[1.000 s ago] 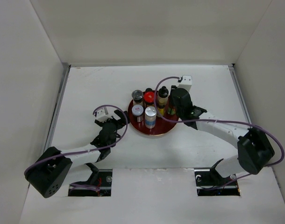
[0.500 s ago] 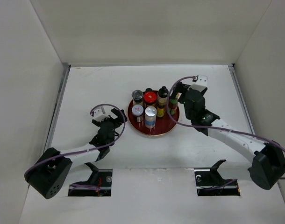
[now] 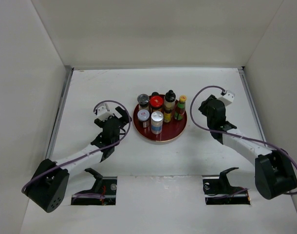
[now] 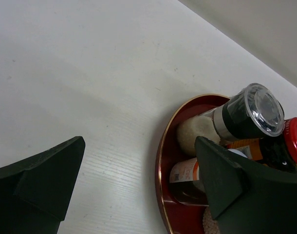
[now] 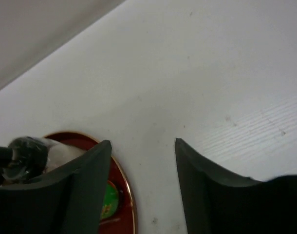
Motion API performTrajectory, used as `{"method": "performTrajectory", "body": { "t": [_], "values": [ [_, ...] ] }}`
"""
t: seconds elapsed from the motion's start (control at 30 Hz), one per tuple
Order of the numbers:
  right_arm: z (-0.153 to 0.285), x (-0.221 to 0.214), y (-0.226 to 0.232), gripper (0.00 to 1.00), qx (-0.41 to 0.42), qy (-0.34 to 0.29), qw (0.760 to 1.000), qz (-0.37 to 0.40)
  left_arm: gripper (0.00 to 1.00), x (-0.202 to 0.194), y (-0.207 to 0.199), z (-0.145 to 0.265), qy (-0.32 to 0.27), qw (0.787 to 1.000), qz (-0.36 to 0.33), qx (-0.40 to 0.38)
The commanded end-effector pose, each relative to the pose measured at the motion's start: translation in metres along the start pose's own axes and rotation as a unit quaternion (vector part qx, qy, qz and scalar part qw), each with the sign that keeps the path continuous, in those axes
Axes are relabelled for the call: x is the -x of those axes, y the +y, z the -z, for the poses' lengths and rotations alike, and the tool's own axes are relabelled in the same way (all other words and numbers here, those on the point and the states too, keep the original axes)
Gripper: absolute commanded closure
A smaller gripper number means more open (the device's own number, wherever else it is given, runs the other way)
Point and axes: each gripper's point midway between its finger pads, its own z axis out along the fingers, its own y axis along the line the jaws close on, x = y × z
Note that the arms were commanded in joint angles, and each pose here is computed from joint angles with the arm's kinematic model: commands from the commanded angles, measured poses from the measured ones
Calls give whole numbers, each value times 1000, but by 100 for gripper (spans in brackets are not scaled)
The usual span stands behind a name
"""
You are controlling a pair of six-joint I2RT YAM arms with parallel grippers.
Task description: Organize the condiment bottles
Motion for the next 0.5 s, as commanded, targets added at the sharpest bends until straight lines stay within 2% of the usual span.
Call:
{"method": "performTrajectory", "body": {
  "t": [0.0,0.03,0.07,0.1,0.17,0.3,0.37,0.47],
  "values": [
    [-4,5,8,59,26,-22,998,-62,0,9,-5,-1,18,1000,-6,20],
    [-7,3,3,72,21,-23,997,-66,0,9,-5,0,23,999,-9,23],
    [-10,0,-2,80,16,-19,997,-70,0,9,-4,0,27,999,-12,27],
    [-13,-5,-7,84,12,-13,997,-73,0,9,-4,0,30,999,-16,30],
    [-17,-16,-11,83,11,1,996,-83,0,4,-6,1,51,998,-28,31],
    [-30,-29,-24,63,-1,10,995,-98,0,-5,-10,4,94,994,-47,29],
    [-34,-32,-31,47,1,18,993,-120,0,-7,-20,7,110,993,-49,16],
    [-35,-30,-39,33,4,22,989,-147,0,-7,-39,14,125,991,-48,-12]
  ]
}}
